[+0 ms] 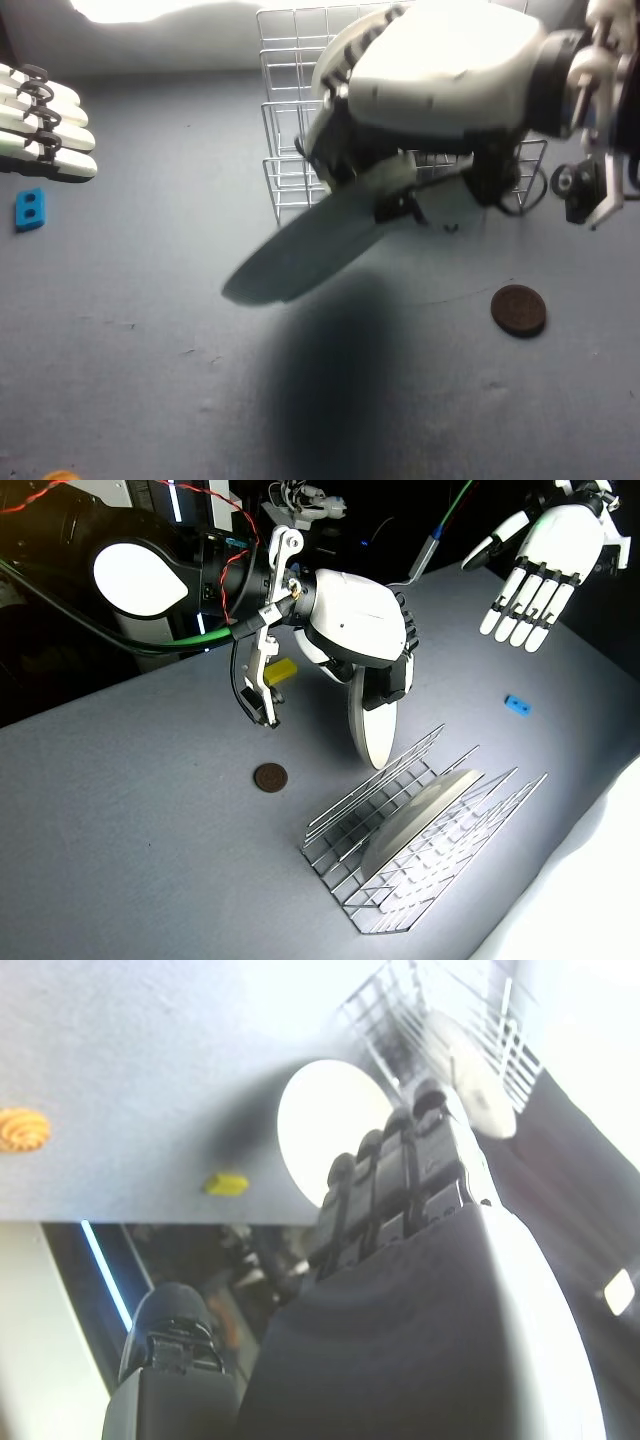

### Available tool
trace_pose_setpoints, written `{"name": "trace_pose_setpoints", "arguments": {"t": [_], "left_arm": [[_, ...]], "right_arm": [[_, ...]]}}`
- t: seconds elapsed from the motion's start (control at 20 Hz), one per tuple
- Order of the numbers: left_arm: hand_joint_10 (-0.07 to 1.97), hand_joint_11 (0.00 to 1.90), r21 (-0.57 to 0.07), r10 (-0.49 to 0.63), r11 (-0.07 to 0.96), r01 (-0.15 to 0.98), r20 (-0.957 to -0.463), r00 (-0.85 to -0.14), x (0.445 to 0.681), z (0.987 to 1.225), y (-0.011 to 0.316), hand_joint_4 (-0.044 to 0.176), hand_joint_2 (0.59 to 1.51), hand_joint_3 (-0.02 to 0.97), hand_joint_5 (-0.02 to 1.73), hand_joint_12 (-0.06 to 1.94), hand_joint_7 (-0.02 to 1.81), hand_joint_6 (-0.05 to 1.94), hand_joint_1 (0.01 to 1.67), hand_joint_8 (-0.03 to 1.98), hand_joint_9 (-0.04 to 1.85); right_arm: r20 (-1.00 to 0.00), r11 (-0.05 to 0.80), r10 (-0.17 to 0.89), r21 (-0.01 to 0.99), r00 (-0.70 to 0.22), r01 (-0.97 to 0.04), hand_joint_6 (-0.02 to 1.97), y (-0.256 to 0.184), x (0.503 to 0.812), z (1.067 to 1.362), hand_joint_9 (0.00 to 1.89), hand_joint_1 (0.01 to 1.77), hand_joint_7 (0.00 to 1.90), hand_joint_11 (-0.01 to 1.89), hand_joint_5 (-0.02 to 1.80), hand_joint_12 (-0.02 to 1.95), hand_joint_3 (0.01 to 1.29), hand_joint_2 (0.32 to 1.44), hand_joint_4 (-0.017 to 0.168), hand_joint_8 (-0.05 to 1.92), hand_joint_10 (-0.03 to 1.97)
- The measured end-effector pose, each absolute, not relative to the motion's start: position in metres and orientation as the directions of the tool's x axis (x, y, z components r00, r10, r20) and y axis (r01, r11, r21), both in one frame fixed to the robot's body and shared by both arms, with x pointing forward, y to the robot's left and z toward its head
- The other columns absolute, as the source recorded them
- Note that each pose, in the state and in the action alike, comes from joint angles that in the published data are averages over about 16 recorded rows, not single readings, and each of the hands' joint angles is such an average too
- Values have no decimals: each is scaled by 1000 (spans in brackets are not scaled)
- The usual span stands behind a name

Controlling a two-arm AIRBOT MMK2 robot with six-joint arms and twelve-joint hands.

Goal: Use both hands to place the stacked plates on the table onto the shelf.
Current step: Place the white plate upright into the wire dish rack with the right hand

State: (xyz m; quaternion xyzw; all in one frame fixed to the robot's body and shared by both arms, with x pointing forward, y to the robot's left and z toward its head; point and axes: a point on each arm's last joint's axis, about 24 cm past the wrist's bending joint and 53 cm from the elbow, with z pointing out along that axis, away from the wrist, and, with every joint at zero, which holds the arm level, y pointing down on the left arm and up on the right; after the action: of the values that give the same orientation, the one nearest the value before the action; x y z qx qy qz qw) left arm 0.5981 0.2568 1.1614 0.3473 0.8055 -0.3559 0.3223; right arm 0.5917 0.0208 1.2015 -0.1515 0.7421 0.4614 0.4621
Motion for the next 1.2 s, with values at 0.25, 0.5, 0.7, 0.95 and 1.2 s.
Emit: {"name": "trace_pose_setpoints", "arguments": {"t": [0.25,0.5,0.7,0.95,1.2], "left_arm": [[-55,16,-348,336,507,789,-763,-552,598,1160,258,7,1112,17,21,2,19,18,23,-12,22],[-55,16,-347,339,508,788,-761,-554,597,1159,258,7,1112,17,21,2,19,18,23,-12,22],[-55,16,-347,341,508,788,-760,-554,597,1158,258,7,1112,17,21,2,19,17,23,-12,22],[-56,16,-346,342,508,789,-760,-553,597,1158,258,7,1112,17,20,2,19,17,23,-13,22],[-56,16,-345,342,508,789,-760,-553,597,1158,258,7,1112,17,21,2,18,17,23,-13,22]], "right_arm": [[-789,523,262,600,-555,-605,931,16,601,1222,1084,1298,1110,944,932,1124,13,986,-7,725,829],[-748,513,320,653,-582,-557,917,11,610,1241,1049,1311,1097,922,924,1153,14,986,-8,738,939],[-723,508,354,681,-593,-528,906,6,615,1251,1062,1315,1103,913,924,1166,13,986,-8,739,906],[-703,501,385,703,-598,-504,904,1,620,1262,1066,1314,1096,919,921,1174,13,986,-8,750,913],[-696,499,405,712,-594,-494,904,-5,624,1269,1078,1312,1091,934,921,1171,13,986,-8,758,914]]}}
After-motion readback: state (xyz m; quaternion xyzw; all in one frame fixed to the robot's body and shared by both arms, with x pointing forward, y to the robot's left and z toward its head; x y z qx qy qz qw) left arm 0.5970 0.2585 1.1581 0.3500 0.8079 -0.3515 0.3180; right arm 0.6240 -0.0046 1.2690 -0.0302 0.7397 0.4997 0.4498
